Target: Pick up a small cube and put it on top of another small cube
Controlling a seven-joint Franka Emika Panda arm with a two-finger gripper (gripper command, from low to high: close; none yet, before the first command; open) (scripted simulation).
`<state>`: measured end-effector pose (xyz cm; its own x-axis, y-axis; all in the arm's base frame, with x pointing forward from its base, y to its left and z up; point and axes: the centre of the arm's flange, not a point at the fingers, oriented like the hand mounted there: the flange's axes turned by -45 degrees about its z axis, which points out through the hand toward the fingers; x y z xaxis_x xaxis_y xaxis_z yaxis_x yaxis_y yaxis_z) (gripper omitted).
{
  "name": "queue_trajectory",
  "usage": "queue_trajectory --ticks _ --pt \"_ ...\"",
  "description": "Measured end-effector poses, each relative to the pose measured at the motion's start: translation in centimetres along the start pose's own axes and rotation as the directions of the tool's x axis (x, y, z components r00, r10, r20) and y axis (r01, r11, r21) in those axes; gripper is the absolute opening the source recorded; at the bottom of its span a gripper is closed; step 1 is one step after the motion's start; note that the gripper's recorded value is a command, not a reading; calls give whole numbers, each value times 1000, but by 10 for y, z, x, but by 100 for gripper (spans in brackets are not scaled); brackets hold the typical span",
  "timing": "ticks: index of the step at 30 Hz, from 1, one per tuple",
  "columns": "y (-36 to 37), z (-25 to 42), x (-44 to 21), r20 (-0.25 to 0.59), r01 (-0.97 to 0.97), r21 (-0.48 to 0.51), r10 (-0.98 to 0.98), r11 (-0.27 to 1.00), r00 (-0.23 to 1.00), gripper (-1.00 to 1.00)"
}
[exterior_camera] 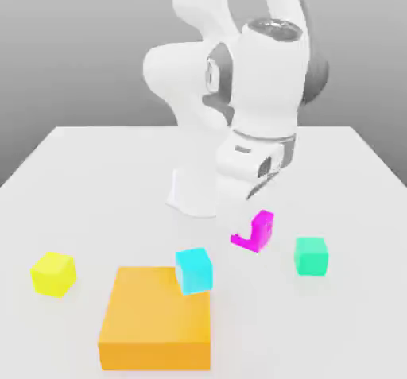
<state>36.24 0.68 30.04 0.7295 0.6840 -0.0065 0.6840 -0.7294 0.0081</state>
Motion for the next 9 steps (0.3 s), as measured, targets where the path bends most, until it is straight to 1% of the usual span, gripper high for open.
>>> queue_trajectory --ticks 2,6,7,9 --pt "11 11 -12 -6 -54 10 54 998 999 -100" --pt "13 53 -17 -6 -72 11 72 997 997 -100" --pt "13 58 -17 -6 -72 10 73 997 997 100" --pt "13 58 -17 -6 -72 10 73 997 997 100"
